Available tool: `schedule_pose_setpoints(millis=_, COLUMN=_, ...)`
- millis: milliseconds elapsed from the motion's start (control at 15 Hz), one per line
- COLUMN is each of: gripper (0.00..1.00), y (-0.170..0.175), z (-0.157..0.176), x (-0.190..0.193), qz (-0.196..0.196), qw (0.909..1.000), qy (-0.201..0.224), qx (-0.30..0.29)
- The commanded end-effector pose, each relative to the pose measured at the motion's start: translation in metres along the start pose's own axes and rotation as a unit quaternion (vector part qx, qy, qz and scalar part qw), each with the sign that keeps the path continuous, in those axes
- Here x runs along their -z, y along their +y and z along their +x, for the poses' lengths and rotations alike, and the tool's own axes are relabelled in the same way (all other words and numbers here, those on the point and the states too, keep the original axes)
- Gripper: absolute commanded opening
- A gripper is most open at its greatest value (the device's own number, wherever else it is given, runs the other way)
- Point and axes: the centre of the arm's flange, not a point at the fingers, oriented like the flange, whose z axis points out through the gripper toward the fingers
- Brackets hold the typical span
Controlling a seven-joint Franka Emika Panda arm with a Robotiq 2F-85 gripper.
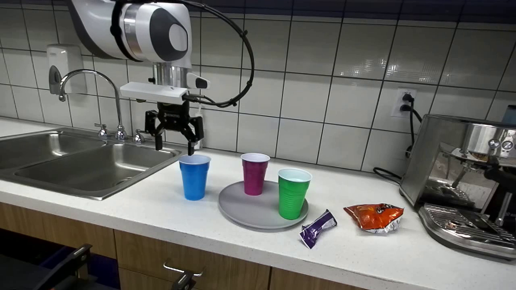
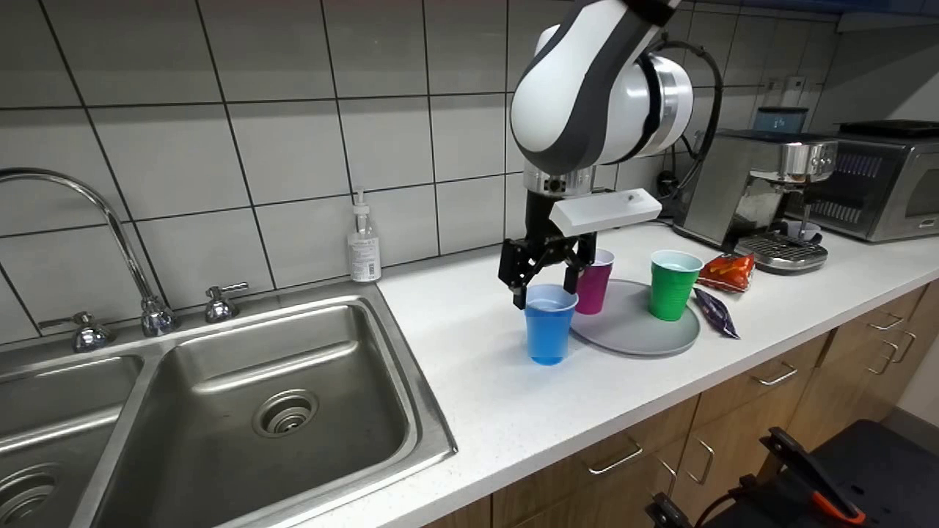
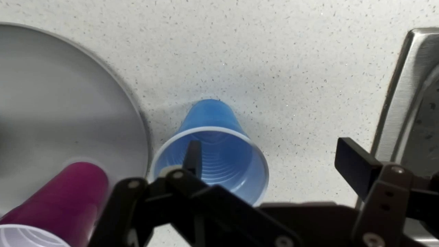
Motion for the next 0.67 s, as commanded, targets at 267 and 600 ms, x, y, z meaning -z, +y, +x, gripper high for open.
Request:
schedule_pose_setpoints(millis=267, gripper=1.0, y=-0.002, z=0.016, x=-0.007, qz=-0.006, qw=0.9999, qy=-0.016, qx=-0.002)
schedule_pose_setpoints(millis=600, gripper=1.0, y=0.0, z=0.022, x=-0.011, qz=-0.006, qw=0.9998, qy=-0.019, qx=-0.003)
